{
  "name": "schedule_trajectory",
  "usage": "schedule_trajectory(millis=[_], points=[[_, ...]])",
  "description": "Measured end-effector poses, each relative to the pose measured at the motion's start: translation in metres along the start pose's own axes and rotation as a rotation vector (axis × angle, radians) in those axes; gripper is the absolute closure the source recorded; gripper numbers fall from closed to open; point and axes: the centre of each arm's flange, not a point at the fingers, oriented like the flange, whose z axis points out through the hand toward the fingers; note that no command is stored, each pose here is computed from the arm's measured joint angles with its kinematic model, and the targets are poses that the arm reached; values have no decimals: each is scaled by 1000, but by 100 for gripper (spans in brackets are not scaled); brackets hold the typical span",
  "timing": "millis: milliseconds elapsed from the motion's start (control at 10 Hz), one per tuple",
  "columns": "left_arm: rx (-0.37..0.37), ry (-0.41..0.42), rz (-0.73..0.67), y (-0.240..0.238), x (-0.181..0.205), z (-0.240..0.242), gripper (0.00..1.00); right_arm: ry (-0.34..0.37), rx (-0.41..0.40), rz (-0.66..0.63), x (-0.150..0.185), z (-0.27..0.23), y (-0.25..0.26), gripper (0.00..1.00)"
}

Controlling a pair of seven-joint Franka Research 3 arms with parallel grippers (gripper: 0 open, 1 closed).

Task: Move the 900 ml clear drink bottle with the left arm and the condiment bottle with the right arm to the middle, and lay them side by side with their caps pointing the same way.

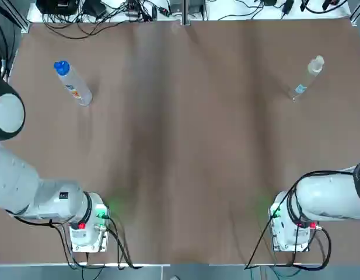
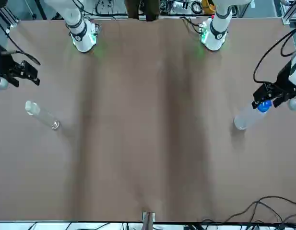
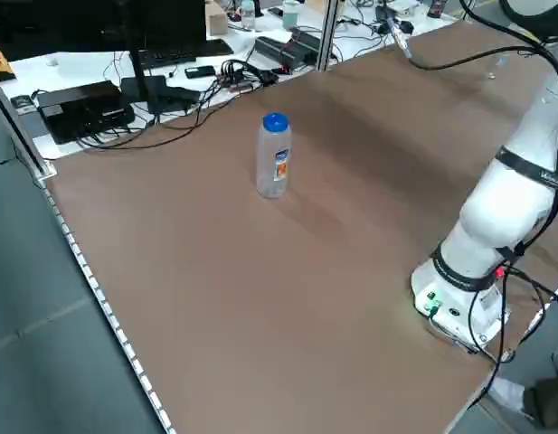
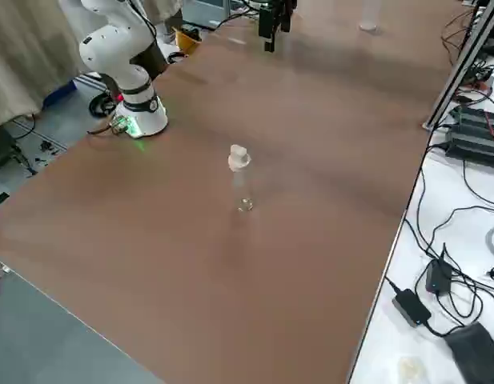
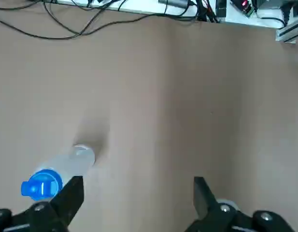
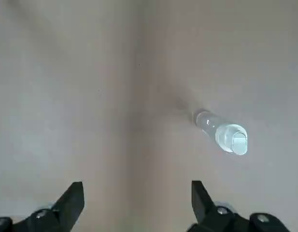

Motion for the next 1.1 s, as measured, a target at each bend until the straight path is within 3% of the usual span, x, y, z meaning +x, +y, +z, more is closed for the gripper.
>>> schedule_trajectory(millis=[500, 900, 1100], points=[[5, -6, -29, -12, 3, 3, 0, 0, 0, 0, 0, 0, 0, 2], [32, -150, -167, -107, 13, 81, 0, 0, 0, 0, 0, 0, 0, 2], [30, -169, -152, -138, 8, 118, 0, 0, 0, 0, 0, 0, 0, 2]])
